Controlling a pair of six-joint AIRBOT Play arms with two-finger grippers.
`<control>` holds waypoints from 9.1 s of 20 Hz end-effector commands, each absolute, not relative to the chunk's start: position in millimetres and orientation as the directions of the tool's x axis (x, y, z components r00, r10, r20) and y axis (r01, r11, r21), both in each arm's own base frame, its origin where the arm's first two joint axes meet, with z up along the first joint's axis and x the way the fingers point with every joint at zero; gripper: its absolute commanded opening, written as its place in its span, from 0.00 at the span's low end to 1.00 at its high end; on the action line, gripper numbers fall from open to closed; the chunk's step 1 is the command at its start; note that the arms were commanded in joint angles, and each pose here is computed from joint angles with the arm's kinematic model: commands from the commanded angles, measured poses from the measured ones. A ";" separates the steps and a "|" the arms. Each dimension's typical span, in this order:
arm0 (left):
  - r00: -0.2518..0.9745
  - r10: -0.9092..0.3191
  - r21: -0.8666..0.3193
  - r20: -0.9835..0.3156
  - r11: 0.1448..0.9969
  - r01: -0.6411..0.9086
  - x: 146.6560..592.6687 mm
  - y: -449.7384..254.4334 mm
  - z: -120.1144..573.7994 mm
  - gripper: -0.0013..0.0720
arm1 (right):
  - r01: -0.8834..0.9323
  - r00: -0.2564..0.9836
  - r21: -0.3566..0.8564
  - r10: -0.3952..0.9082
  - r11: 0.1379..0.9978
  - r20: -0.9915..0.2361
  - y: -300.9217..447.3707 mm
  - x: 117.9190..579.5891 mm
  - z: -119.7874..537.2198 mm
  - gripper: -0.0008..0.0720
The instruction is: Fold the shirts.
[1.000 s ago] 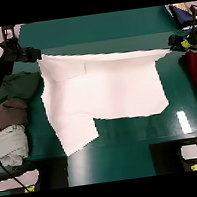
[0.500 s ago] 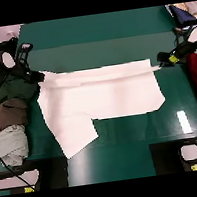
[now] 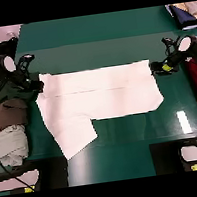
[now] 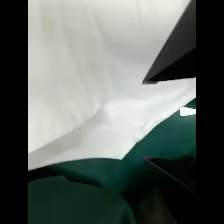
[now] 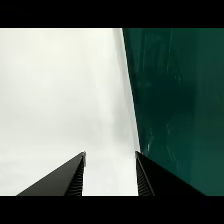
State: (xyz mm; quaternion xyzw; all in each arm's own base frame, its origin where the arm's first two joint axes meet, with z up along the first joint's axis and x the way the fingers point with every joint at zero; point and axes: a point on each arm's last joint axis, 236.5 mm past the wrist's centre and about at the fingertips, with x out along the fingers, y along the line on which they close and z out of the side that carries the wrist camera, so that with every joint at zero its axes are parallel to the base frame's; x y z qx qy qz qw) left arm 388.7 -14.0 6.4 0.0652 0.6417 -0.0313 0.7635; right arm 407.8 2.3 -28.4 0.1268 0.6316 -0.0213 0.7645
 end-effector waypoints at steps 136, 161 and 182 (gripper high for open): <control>0.184 -0.503 -0.394 -0.845 0.816 0.422 426.9 -375.8 -52.5 0.06 | -0.496 0.270 0.674 0.835 0.547 -0.479 189.9 412.5 205.6 0.03; 0.596 0.018 0.061 -0.803 0.997 0.052 397.6 -9.3 242.3 0.06 | -0.673 -0.025 0.679 0.908 0.295 -0.419 457.0 388.5 150.6 0.03; 0.530 -0.016 0.028 -0.848 0.997 0.075 382.4 -17.3 231.3 0.06 | -0.387 0.049 0.659 0.728 0.645 -0.684 297.1 445.7 19.6 0.88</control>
